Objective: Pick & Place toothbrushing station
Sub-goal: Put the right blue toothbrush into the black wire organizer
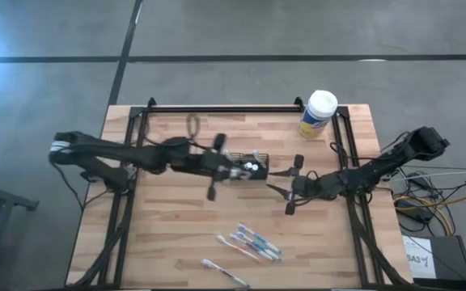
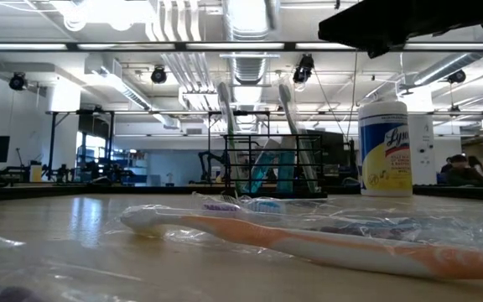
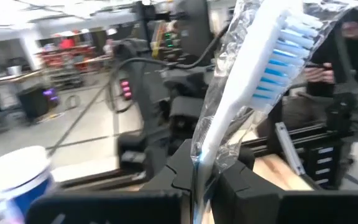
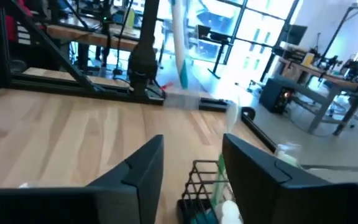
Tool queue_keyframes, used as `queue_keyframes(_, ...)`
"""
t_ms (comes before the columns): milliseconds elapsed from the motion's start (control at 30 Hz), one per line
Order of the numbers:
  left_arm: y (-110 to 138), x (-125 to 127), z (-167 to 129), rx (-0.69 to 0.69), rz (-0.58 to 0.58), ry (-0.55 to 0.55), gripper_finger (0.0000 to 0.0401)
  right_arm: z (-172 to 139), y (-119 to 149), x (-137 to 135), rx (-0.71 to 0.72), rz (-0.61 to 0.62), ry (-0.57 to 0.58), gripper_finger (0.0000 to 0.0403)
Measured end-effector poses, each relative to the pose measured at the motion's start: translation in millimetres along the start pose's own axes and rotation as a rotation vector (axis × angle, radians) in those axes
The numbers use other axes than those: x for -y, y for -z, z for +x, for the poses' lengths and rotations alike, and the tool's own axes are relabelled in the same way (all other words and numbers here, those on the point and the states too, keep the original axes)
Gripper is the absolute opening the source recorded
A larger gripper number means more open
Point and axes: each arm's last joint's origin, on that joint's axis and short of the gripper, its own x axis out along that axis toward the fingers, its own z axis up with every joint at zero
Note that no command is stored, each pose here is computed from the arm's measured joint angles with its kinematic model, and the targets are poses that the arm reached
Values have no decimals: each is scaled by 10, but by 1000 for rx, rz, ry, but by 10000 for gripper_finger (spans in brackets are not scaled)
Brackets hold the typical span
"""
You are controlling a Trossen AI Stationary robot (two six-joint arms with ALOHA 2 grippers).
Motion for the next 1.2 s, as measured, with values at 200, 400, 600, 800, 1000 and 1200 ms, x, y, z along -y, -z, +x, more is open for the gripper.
queue_keyframes(200, 23, 41, -654, 5, -53, -101, 22, -85, -74, 5, 53, -3, -82, 143)
queue_keyframes(400, 272, 101, -1124, 29, -110, -132, 22, -226, -149, 46, 140, 39, -283, 63)
queue_keyframes(600, 502, 141, -1264, -7, -115, -132, 22, -401, -89, 132, 220, 61, -376, 13)
queue_keyframes(800, 697, 168, -1244, -29, -115, -130, 22, -634, 114, 274, 316, 124, -388, 8)
queue_keyframes(1000, 789, 173, -1132, -59, -105, -131, 22, -816, 306, 383, 346, 145, -383, 8)
queue_keyframes(1200, 902, 159, -900, 8, -60, -189, 22, -908, 433, 454, 345, 137, -318, 8)
